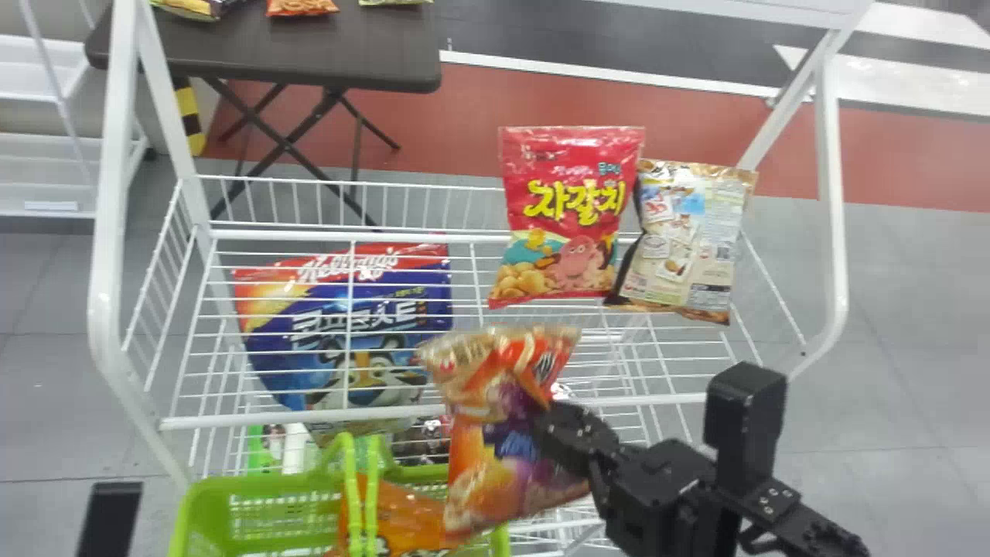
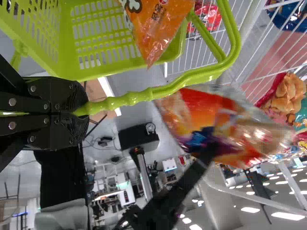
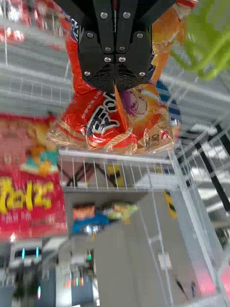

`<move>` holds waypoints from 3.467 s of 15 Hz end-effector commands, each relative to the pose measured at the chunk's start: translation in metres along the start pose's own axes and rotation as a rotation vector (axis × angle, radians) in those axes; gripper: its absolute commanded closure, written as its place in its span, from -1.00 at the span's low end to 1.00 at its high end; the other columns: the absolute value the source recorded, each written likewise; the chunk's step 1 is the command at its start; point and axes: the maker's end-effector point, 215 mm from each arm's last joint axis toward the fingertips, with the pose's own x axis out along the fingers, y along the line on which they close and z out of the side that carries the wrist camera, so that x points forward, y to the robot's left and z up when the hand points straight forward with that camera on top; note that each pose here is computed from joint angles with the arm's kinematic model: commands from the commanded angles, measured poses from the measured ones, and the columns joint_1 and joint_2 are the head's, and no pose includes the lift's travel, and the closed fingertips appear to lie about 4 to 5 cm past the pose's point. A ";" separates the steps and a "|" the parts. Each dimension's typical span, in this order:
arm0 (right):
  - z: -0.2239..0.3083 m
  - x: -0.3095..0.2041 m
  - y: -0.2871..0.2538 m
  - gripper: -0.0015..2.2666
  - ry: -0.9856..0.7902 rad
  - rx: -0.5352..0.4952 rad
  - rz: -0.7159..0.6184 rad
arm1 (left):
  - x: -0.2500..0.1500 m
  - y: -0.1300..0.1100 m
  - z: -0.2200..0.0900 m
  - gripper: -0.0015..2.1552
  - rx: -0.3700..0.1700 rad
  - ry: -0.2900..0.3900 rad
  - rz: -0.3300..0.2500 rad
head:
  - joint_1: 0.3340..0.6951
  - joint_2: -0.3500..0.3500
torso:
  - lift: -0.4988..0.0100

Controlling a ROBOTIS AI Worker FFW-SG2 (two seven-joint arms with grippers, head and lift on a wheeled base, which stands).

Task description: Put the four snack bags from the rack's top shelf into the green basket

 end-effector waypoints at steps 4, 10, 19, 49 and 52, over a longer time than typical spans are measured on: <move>-0.112 -0.029 0.017 0.88 0.361 0.201 0.047 | 0.001 0.000 0.001 0.99 0.005 -0.007 0.006 | 1.00 -1.00 | 0.96; -0.125 0.005 0.080 0.88 0.353 0.157 0.203 | 0.009 -0.010 -0.001 0.99 0.020 0.010 -0.013 | 1.00 -0.96 | 0.96; -0.096 0.088 0.130 0.55 0.141 0.025 0.396 | 0.019 -0.020 -0.012 0.99 0.029 0.037 -0.022 | 1.00 -0.14 | 0.96; 0.177 0.103 -0.140 -0.94 -0.536 -0.113 -0.332 | 0.018 -0.013 -0.007 0.99 0.043 0.055 0.004 | 1.00 -0.92 | 0.96; 0.174 0.127 -0.156 -0.91 -0.473 -0.126 -0.339 | 0.017 -0.012 -0.006 0.99 0.044 0.056 0.009 | 1.00 -0.91 | 0.96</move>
